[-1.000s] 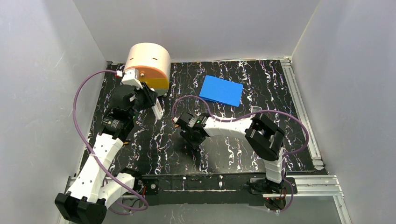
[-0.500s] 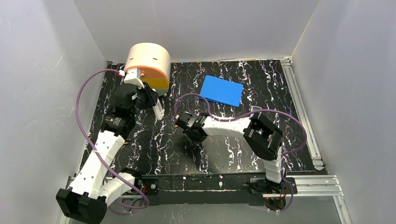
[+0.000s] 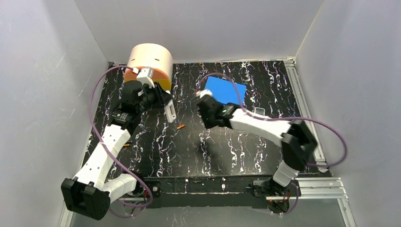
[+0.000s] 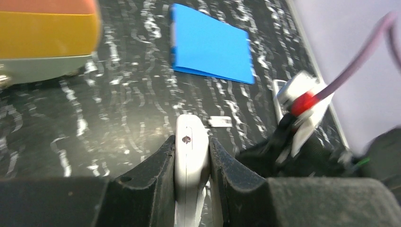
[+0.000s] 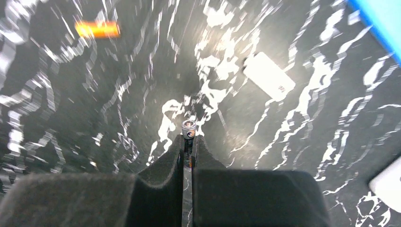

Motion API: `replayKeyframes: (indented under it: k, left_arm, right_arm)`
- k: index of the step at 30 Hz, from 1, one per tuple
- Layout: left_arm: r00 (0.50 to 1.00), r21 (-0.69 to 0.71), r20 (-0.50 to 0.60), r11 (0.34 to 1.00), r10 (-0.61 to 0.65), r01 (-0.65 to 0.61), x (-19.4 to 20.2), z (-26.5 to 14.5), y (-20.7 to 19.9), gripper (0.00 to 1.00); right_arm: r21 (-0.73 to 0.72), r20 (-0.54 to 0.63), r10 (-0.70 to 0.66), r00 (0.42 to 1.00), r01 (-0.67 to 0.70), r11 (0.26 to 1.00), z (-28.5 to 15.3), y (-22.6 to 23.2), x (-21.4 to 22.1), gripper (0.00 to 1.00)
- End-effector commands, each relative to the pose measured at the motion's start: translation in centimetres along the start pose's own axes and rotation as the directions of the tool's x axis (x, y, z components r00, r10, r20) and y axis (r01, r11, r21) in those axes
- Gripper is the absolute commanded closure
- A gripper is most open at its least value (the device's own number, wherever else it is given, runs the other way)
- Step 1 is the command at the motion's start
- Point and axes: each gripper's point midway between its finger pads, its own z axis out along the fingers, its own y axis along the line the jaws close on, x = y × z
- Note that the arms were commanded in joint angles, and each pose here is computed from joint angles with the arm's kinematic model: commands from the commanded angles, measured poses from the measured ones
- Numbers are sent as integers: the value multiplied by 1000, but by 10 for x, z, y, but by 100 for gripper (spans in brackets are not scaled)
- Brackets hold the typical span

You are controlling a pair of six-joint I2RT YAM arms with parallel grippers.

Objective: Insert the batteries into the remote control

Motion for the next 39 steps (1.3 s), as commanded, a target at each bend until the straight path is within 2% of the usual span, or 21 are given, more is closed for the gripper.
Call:
replayKeyframes:
  k: [1,4,7,10,14,18,26,31,39]
  left_arm:
    - [1000,337,-11,941,-12,15,-16,-2,-65,100]
    - [995,488,-67,867,-79,101,-18,-1,-94,100]
    - [982,541,-132,820,-136,187,-22,2,-108,100]
    - [968,536,-144,806,-205,251,-29,6,-111,100]
    - [921,485,-217,783,-324,390,-30,18,-110,100]
    - [884,455,-255,759,-391,466,-29,21,-110,100]
    - [847,397,-303,750,-437,529,-22,25,-106,100]
    - [855,333,-321,797,-406,504,-17,25,-100,100]
    - [837,317,-355,788,-417,527,-15,26,-101,100]
  right_arm:
    - [-136,335,204,920,-167,977,-71,-14,-89,95]
    - [-218,448,252,857,-169,961,-114,-12,-124,94]
    - [-319,530,305,791,-148,936,-155,-4,-153,94]
    - [-414,569,354,743,-113,903,-183,8,-170,94]
    - [-487,580,397,711,-88,869,-201,18,-180,94]
    - [-492,585,391,711,-73,868,-201,20,-180,94]
    - [-491,577,349,739,-28,871,-191,28,-177,93]
    - [-450,581,295,758,-2,893,-181,25,-170,93]
    - [-471,571,283,771,25,882,-172,34,-168,93]
